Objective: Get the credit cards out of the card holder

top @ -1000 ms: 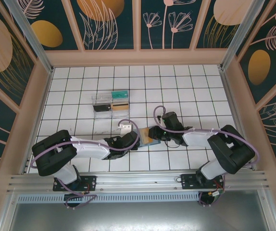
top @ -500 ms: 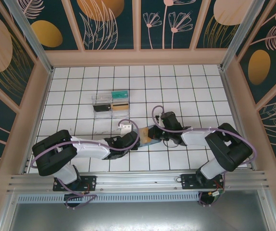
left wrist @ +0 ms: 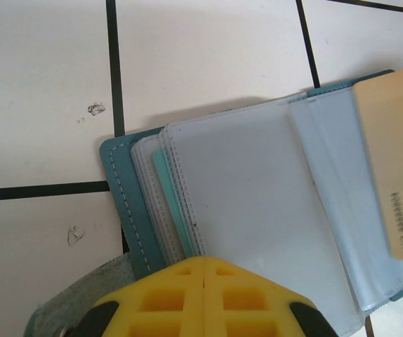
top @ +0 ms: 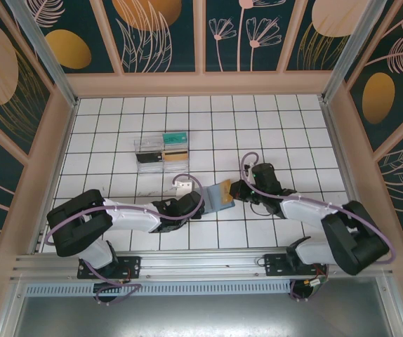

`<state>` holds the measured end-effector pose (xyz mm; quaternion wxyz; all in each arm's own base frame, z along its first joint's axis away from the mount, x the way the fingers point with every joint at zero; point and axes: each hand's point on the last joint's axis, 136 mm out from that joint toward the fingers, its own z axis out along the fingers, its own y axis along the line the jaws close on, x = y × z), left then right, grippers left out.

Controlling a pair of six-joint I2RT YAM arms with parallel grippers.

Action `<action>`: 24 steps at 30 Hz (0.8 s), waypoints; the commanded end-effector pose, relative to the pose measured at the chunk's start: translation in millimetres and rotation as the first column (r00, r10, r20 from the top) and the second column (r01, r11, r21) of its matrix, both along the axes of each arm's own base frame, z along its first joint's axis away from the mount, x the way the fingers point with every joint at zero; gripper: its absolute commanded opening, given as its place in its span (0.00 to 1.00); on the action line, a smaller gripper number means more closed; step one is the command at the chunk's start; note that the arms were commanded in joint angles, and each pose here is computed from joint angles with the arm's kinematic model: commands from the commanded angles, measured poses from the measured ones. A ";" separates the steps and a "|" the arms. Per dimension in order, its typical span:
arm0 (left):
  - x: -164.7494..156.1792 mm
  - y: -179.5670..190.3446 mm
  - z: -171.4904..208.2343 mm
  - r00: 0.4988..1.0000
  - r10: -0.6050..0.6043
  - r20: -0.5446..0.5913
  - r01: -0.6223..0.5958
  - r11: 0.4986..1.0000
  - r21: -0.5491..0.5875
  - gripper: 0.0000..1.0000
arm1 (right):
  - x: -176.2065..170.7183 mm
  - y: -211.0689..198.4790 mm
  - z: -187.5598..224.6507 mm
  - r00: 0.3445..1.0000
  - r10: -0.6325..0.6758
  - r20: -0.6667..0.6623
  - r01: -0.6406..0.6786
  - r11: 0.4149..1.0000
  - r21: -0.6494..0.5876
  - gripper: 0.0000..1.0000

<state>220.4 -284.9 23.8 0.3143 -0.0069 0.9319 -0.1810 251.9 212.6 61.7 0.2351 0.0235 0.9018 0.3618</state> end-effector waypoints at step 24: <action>20.5 -0.9 210.0 0.949 -0.036 0.313 0.259 0.654 -0.711 0.50 | 3.7 39.8 175.3 0.876 0.111 0.470 -0.279 0.911 0.304 0.00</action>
